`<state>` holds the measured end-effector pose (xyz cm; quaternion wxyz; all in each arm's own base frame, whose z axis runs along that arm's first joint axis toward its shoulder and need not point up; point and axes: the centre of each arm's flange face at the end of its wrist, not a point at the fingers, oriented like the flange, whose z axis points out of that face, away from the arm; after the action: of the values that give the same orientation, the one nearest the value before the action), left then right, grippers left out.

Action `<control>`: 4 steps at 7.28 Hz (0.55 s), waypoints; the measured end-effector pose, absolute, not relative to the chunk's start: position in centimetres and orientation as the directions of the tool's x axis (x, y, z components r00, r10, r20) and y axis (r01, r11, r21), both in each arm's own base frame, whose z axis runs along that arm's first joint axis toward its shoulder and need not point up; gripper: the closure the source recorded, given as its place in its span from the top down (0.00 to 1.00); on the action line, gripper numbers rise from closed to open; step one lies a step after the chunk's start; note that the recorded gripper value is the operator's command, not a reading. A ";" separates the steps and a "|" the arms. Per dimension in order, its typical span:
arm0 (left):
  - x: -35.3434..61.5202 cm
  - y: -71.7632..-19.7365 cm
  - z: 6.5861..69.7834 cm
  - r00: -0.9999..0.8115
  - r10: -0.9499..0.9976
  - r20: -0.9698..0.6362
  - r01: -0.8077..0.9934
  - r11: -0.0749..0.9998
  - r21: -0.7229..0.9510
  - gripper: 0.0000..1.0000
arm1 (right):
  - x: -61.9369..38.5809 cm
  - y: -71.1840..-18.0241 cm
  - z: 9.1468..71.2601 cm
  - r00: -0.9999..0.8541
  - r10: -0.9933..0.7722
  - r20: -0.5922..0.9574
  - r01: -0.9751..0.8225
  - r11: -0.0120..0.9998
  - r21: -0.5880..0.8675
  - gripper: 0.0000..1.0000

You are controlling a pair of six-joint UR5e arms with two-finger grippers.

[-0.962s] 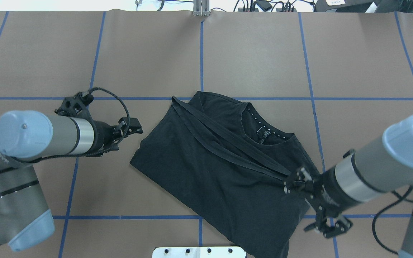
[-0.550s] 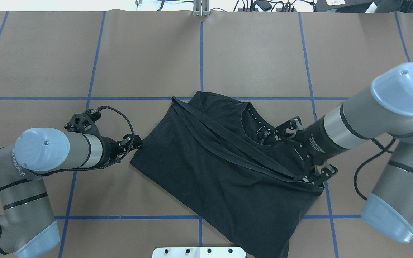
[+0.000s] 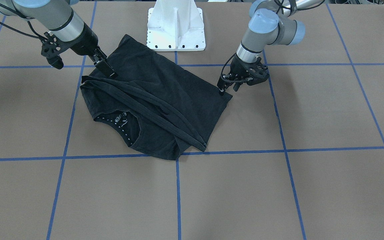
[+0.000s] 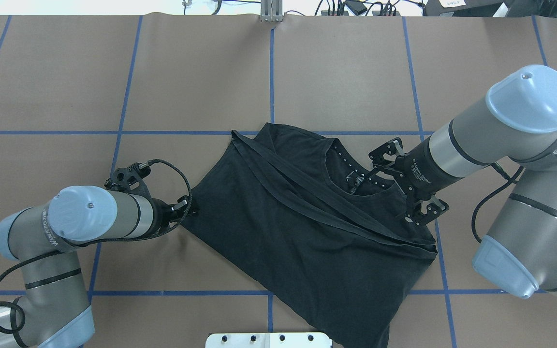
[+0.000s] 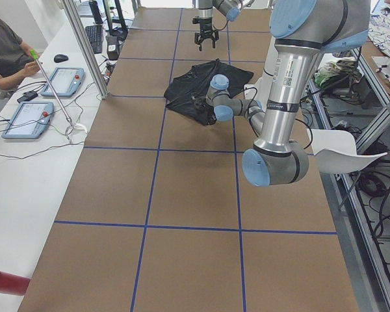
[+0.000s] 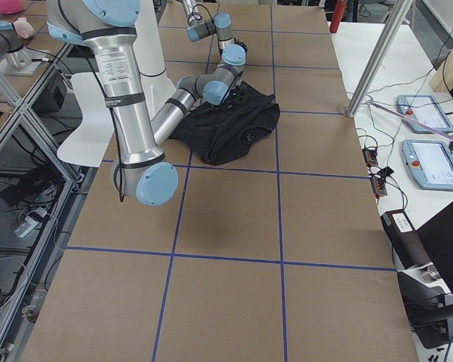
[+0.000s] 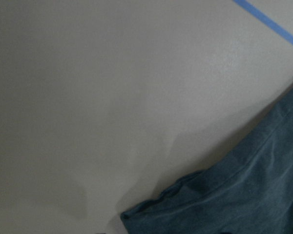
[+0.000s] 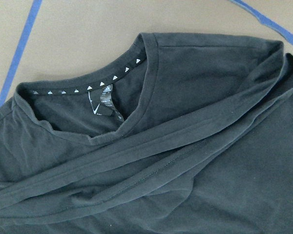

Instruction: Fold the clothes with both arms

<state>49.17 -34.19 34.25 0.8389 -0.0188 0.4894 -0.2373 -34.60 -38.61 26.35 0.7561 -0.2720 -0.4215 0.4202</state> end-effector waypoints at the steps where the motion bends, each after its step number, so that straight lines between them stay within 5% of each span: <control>1: 49.7 -34.2 34.1 0.410 -0.416 -0.812 0.378 0.887 -0.264 0.73 | -34.3 -39.1 26.7 0.290 0.864 0.412 -0.413 0.501 -0.761 1.00; 2: 50.2 -34.3 34.1 0.411 -0.417 -0.811 0.379 0.887 -0.264 0.69 | -34.1 -39.3 26.9 0.289 0.865 0.410 -0.416 0.499 -0.760 1.00; 3: 50.5 -34.4 34.2 0.414 -0.418 -0.808 0.380 0.886 -0.264 0.55 | -33.9 -39.4 27.0 0.289 0.866 0.408 -0.416 0.498 -0.761 1.00; 4: 50.7 -34.5 34.4 0.417 -0.420 -0.806 0.382 0.886 -0.264 0.18 | -33.9 -39.4 27.2 0.291 0.867 0.405 -0.417 0.496 -0.762 1.00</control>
<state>50.68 -34.48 34.36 0.8414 -0.0198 0.4848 -0.2382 -33.89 -39.38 27.17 0.7569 -0.2689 -0.4182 0.4240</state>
